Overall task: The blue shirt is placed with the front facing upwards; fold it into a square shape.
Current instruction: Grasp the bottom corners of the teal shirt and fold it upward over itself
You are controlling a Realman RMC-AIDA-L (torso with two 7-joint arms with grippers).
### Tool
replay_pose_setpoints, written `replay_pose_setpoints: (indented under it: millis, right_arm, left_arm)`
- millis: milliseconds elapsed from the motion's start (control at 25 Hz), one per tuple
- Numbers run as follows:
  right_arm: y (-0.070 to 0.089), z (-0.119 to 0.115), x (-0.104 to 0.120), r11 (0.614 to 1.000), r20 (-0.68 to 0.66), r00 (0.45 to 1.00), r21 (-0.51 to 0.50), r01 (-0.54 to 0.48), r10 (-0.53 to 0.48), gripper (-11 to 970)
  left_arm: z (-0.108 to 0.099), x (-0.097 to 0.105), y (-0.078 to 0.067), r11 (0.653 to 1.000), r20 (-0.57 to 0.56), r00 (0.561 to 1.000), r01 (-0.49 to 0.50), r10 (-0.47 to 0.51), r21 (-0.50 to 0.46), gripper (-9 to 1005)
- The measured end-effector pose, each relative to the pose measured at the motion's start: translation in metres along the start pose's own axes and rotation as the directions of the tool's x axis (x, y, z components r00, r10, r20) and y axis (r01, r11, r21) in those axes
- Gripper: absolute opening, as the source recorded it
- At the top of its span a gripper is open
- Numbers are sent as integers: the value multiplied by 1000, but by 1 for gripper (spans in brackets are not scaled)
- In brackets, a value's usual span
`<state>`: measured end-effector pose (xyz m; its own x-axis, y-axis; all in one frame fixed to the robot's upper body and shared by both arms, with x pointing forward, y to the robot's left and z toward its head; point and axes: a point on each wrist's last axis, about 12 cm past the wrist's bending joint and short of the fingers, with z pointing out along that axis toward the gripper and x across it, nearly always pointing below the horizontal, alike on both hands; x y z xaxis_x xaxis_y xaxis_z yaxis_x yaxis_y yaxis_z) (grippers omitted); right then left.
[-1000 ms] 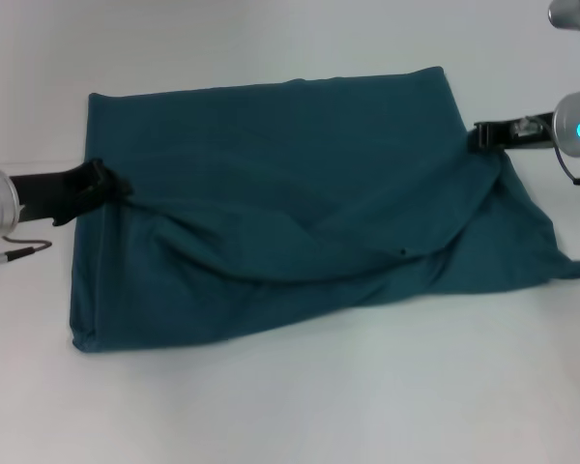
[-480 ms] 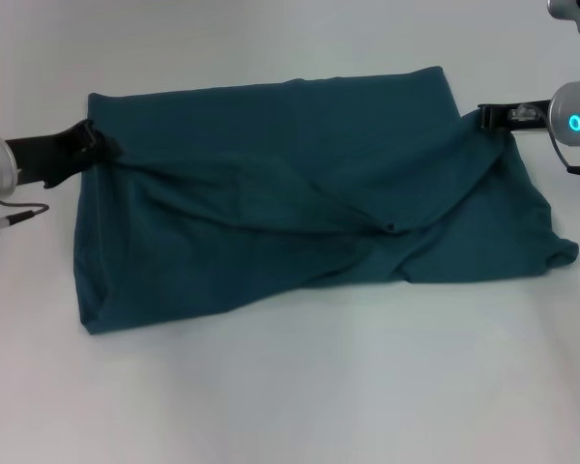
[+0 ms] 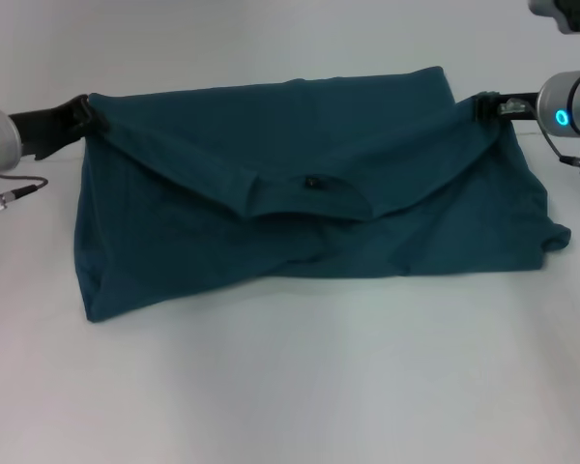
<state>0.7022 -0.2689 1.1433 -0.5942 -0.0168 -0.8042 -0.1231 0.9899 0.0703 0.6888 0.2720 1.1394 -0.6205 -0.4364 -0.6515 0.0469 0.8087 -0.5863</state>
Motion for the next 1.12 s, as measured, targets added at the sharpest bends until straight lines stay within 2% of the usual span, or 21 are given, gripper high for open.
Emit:
replay_pose_setpoints:
  millis: [280,480,840,1120]
  right_arm:
    - [12,9,6,996,14,996,26,85,-85,42]
    - [16,11,7,995,34,995,37,95,-96,42]
    - [8,10,8,996,44,996,57,74,-76,42]
    - [19,13,12,993,36,993,47,111,-113,42]
  left_arm:
    - [8,1,-5,995,0,996,-91,91,-50,35]
    - [13,8,-10,986,15,987,-158,159,-59,34]
    - [17,4,-17,978,49,979,-192,196,-76,38]
    - [21,0,-27,965,51,966,-249,254,-82,43]
